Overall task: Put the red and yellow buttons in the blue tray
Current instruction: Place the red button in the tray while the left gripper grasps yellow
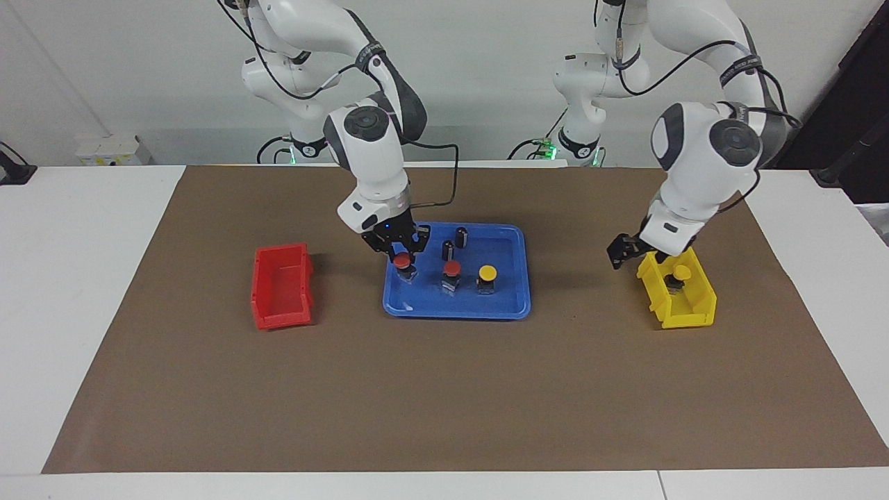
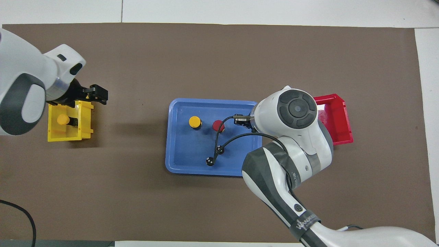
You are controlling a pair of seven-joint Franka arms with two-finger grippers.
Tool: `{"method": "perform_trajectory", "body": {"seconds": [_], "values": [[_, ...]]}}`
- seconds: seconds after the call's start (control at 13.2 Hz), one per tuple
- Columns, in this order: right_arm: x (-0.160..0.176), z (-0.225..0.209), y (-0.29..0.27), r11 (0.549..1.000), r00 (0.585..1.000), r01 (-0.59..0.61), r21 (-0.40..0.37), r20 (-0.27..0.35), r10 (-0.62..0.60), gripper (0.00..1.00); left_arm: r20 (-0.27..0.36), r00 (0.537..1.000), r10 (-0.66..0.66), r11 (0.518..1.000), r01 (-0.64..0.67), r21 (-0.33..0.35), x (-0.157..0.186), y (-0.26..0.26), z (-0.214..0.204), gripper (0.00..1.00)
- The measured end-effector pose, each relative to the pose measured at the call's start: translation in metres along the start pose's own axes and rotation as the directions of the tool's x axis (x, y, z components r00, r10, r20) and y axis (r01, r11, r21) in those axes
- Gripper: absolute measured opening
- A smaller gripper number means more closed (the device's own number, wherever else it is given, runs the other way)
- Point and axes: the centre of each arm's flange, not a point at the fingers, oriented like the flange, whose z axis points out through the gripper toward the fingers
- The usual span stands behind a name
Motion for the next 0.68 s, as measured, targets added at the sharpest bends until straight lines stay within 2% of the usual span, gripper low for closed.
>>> {"method": "perform_trajectory", "body": {"seconds": [0.23,0.38,0.45,0.53,0.61,0.68], "values": [[-0.008,0.025,-0.008,1.000,0.999,0.008,-0.012,0.031,-0.008,0.41,-0.003,0.999,0.037,0.999,-0.037,-0.007,0.001,-0.070,0.002,1.00],[-0.008,0.029,-0.005,1.000,0.999,0.005,-0.016,0.035,-0.005,0.42,-0.020,0.999,0.038,0.999,-0.038,-0.007,0.001,-0.079,0.010,0.99],[-0.008,0.029,-0.005,1.000,0.999,0.004,-0.017,0.035,-0.004,0.44,-0.022,0.999,0.038,0.999,-0.038,-0.007,0.001,-0.079,0.016,0.93],[-0.007,0.029,-0.005,1.000,0.999,0.004,-0.016,0.035,-0.004,0.52,-0.023,0.999,0.046,0.999,-0.046,-0.006,-0.001,-0.080,0.022,0.82],[-0.007,0.028,-0.005,1.000,0.999,0.004,-0.016,0.034,-0.004,0.52,-0.025,0.998,0.063,0.998,-0.063,-0.006,-0.003,-0.082,0.028,0.82],[-0.007,0.028,-0.005,1.000,0.999,0.004,-0.016,0.033,-0.004,0.58,-0.032,0.997,0.075,0.997,-0.075,-0.005,-0.006,-0.085,0.034,0.74]]}}
